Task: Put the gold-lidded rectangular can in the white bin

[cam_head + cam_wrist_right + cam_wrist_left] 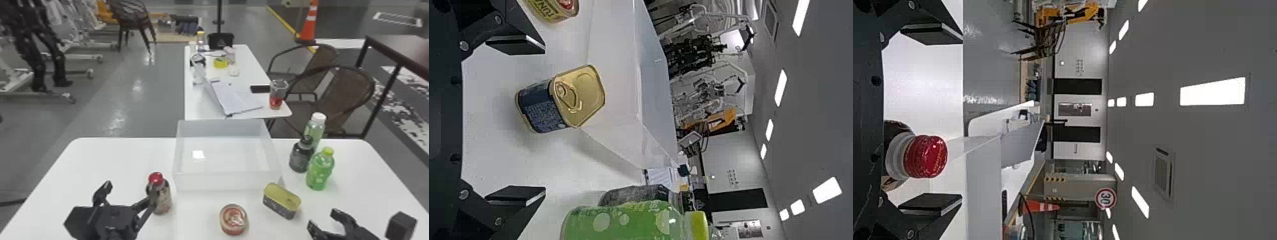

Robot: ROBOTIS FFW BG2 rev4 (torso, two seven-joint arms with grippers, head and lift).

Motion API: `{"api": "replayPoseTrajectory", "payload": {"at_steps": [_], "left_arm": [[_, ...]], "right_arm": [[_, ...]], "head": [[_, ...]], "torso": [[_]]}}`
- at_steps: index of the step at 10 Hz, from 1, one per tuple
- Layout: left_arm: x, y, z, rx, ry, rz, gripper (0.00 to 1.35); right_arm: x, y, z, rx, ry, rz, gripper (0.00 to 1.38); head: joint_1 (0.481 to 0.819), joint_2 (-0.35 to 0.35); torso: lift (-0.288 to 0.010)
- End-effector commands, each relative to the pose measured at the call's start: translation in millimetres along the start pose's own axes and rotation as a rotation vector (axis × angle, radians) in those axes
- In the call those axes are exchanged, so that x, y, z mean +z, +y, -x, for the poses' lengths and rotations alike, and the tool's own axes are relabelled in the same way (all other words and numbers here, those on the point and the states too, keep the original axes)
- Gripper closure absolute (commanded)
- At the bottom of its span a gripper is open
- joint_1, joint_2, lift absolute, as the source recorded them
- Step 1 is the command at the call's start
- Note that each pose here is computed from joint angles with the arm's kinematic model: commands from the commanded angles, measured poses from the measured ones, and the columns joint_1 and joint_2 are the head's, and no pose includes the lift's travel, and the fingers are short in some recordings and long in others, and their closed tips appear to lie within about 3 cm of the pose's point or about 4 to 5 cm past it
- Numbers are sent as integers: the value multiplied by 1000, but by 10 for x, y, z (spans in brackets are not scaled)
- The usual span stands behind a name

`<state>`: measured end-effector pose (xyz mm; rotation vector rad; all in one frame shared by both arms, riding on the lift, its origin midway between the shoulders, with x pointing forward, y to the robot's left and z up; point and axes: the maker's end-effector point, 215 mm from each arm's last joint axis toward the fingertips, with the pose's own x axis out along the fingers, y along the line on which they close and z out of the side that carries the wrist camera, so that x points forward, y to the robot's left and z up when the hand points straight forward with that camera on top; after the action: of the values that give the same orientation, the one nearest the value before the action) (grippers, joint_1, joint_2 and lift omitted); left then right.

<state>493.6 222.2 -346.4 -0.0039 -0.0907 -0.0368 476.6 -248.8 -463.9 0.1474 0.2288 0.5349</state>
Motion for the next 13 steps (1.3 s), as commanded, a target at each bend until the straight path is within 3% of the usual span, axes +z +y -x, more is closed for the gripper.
{"api": "replayPoseTrajectory", "payload": {"at_steps": [1,6,13], "left_arm": [[-11,3,2,1,2,1,176],[-1,-8,-11,1,-3,8,176],[-26,-9,-10,3,0,16,176]], "right_arm": [[-63,-15,-39,4,22,10,280],[-37,6,-350,57,19,12,280],[-211,264,-769,163,95,53,280]], "head": [[549,0],[549,0],[549,0]], "torso": [[-100],[-100],[-100]]}}
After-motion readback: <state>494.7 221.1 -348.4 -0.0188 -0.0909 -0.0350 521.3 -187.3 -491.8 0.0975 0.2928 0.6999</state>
